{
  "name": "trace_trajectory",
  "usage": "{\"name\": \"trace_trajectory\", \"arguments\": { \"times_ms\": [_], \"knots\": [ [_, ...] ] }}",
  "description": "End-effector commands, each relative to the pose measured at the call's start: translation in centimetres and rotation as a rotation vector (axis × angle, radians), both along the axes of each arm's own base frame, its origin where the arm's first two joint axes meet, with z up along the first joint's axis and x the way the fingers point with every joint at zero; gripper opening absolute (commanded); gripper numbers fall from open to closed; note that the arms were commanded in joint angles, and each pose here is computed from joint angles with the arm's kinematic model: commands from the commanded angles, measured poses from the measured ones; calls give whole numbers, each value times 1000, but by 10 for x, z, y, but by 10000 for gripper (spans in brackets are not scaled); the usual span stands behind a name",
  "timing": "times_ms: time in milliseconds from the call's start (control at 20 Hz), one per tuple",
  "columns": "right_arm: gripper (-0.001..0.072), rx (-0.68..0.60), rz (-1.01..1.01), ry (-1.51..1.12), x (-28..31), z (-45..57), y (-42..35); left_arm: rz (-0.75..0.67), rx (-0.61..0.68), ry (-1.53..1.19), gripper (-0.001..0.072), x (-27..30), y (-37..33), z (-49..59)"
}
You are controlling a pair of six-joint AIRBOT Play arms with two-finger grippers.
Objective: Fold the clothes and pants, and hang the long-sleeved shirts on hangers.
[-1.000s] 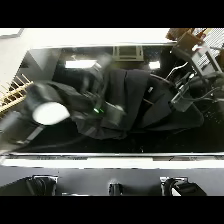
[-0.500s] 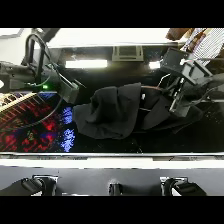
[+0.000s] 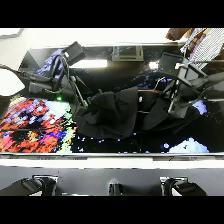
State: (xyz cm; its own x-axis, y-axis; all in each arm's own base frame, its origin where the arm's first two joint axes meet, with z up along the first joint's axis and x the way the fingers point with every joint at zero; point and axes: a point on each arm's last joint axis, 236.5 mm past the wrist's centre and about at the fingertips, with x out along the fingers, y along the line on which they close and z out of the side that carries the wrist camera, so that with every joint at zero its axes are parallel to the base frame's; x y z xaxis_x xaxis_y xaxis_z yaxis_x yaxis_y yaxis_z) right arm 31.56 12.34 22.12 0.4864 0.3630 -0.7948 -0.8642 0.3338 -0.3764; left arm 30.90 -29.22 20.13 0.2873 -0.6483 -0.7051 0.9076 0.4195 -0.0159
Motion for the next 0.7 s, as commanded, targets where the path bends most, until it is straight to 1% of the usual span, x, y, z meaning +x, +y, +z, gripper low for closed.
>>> {"name": "trace_trajectory", "arguments": {
  "times_ms": [0,100,200,250,300,350,400,450,650],
  "knots": [
    [32,14,42,0,-2,0,8,-64,-6,-37,699,3,-8,-12],
    [32,13,45,0,-2,0,8,-96,6,-39,699,6,-13,-22],
    [32,13,46,3,-3,0,8,-93,13,-25,695,12,-16,-33],
    [32,13,46,2,-3,0,8,-93,18,-15,589,14,-17,-38],
    [32,13,46,2,-3,0,8,-98,25,-11,433,15,-18,-42],
    [32,13,45,2,-3,0,8,-98,28,-6,208,17,-18,-45],
    [32,13,45,2,-3,0,8,-96,31,-9,33,18,-18,-46],
    [31,13,45,1,-3,0,8,-91,26,-16,21,21,-19,-45],
    [34,12,43,-3,-2,1,7,-80,18,-31,18,23,-15,-39]
  ]
}}
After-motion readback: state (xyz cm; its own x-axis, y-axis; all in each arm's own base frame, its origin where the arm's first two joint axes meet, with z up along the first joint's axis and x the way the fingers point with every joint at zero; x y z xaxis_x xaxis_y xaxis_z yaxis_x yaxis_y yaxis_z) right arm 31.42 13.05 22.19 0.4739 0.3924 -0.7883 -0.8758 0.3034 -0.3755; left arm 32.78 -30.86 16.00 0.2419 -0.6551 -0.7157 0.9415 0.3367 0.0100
